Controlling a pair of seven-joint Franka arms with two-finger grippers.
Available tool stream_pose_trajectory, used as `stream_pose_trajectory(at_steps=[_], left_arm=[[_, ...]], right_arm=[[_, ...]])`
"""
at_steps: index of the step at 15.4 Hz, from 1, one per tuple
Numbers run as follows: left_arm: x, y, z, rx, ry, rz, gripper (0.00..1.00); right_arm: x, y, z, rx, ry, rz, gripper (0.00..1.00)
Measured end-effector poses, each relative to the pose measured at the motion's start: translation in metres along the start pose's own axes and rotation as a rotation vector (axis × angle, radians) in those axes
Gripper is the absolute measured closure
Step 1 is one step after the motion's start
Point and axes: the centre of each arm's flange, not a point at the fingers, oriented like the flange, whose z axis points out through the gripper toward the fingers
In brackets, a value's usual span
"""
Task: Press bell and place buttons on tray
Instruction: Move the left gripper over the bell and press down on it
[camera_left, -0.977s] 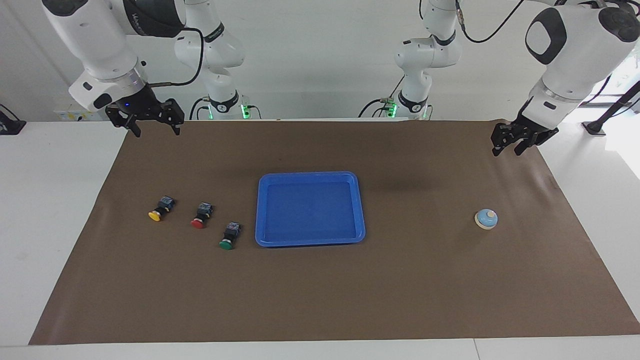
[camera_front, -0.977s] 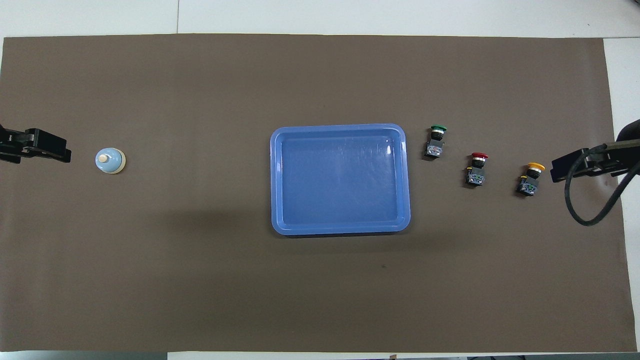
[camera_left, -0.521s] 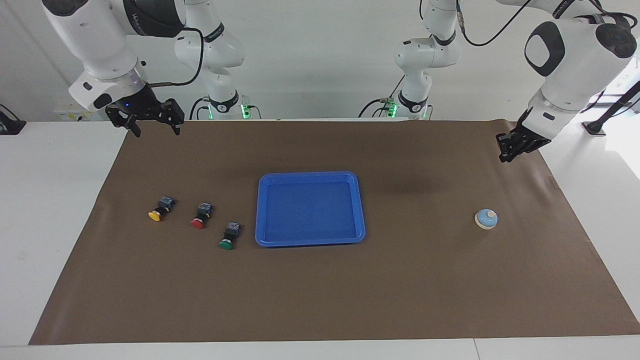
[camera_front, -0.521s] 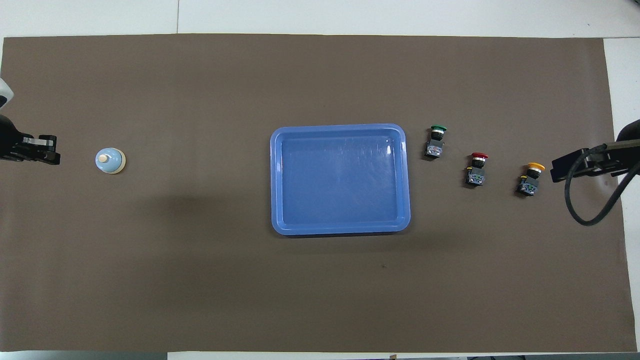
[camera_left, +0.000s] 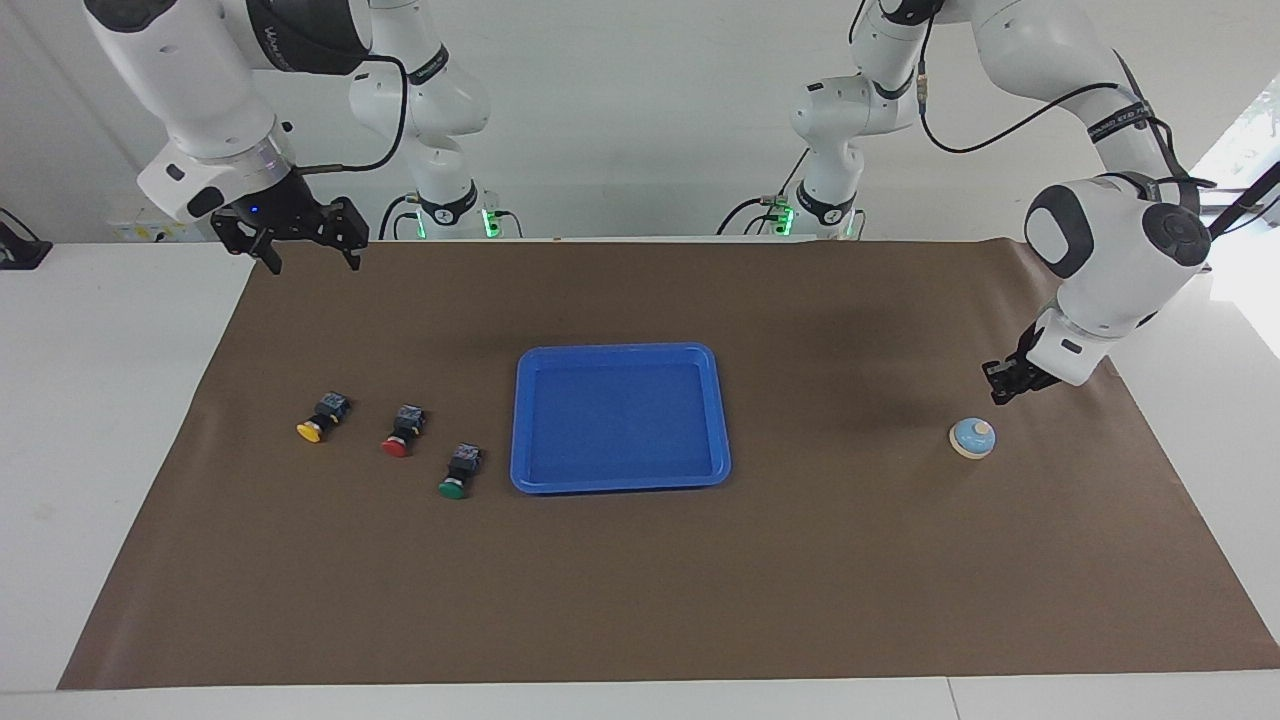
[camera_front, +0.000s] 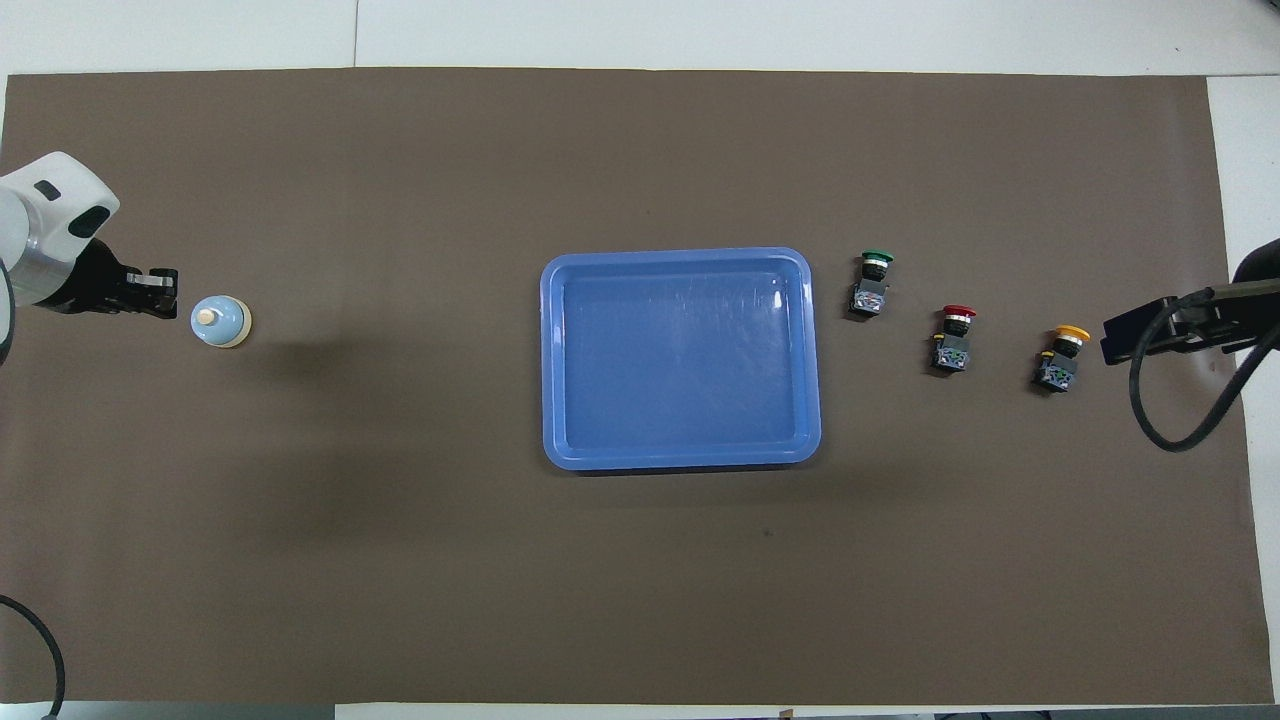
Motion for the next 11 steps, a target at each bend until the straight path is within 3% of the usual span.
stream_pose_trajectory(at_steps=[11], left_arm=[[0.019,-0.009,0.065,0.003,0.020,-0.009,0.99]], right_arm=[[0.000,0.000,0.000,0.000,0.000,0.000,0.00]])
